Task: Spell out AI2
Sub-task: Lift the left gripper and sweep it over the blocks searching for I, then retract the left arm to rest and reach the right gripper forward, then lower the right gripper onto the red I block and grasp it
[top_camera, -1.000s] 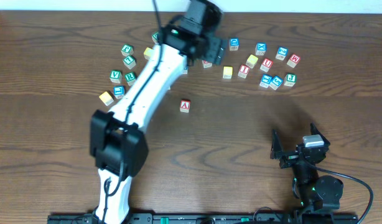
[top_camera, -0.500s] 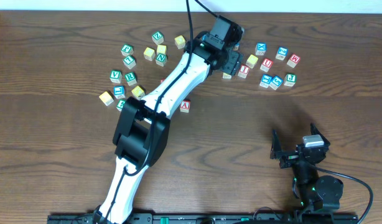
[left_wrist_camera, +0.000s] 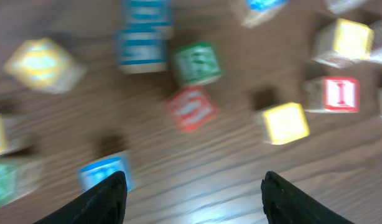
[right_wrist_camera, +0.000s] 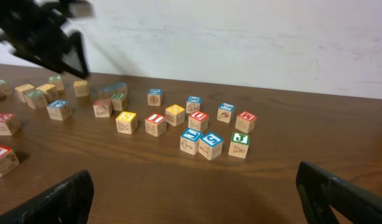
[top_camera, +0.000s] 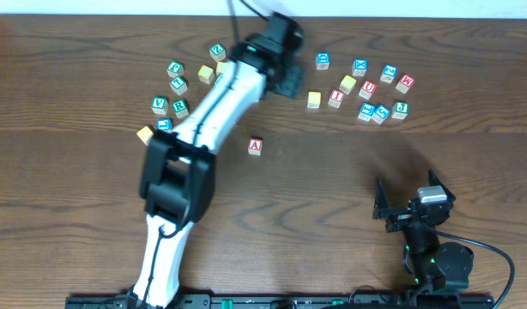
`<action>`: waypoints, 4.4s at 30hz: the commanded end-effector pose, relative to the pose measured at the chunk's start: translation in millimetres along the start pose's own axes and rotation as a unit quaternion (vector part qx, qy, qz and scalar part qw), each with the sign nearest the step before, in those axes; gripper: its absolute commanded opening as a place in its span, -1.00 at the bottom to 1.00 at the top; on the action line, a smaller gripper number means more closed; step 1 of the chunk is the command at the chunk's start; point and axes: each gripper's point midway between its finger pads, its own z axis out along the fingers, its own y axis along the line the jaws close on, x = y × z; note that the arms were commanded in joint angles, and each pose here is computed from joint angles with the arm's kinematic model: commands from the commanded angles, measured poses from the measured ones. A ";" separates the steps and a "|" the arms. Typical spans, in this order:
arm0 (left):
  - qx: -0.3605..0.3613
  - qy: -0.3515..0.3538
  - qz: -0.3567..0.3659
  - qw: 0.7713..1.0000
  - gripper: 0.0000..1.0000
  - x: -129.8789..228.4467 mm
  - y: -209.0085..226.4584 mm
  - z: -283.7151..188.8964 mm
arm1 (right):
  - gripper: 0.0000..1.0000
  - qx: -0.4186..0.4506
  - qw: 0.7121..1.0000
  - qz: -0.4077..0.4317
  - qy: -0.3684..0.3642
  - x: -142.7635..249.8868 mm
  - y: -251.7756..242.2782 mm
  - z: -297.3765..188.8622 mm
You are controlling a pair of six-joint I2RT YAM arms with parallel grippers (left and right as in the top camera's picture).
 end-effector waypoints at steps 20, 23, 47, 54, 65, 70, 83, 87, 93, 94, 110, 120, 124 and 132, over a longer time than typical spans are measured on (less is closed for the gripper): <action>-0.005 -0.012 -0.019 1.000 0.27 -8.1 -0.6 -42.6 | 0.99 0.001 1.000 -0.003 0.003 2.4 -0.1 0.4; -0.005 -0.012 -0.019 1.000 0.28 -8.1 -0.6 -42.6 | 0.99 0.001 1.000 -0.003 0.003 2.4 -0.1 0.4; -0.097 -0.061 -0.144 0.983 0.29 -11.9 119.7 -153.7 | 0.99 -0.033 0.999 0.004 -0.013 -5.2 11.6 0.0; -0.129 -0.084 -0.192 0.969 0.75 -2.7 170.5 -196.5 | 0.99 -0.078 0.996 0.039 -0.031 -31.2 25.3 -2.7; -0.157 -0.073 -0.239 0.956 0.95 18.9 218.9 -209.3 | 0.98 -0.129 0.988 0.064 0.062 -114.0 29.1 45.5; -0.158 -0.072 -0.240 0.955 0.96 19.9 220.2 -209.7 | 0.99 -0.170 0.967 0.099 0.160 -125.8 35.9 82.5; -0.158 -0.072 -0.240 0.955 0.96 19.9 220.3 -209.5 | 0.98 -0.172 0.913 0.140 0.342 -119.1 54.1 176.7; -0.158 -0.072 -0.240 0.955 0.96 19.8 220.3 -209.7 | 0.99 -0.155 0.897 0.162 0.382 -99.5 59.0 197.7; -0.158 -0.072 -0.240 0.955 0.95 19.9 220.3 -209.5 | 0.98 -0.126 0.888 0.167 0.410 -62.7 53.0 219.3; -0.158 -0.072 -0.240 0.955 0.95 19.9 220.3 -209.5 | 0.98 -0.126 0.885 0.172 0.413 -57.9 55.2 222.2; -0.158 -0.072 -0.240 0.955 0.96 19.8 220.3 -209.7 | 0.56 -0.058 0.851 0.183 0.489 26.3 66.9 243.0; -0.158 -0.072 -0.240 0.955 0.95 19.8 220.3 -209.7 | 0.52 0.043 0.863 0.153 0.480 31.1 52.1 245.5; -0.158 -0.072 -0.240 0.955 0.96 19.9 220.3 -209.5 | 0.53 0.048 0.863 0.148 0.481 31.7 51.2 244.7; -0.158 -0.072 -0.240 0.955 0.96 19.9 220.3 -209.5 | 0.53 0.049 0.861 0.150 0.483 32.3 51.5 243.6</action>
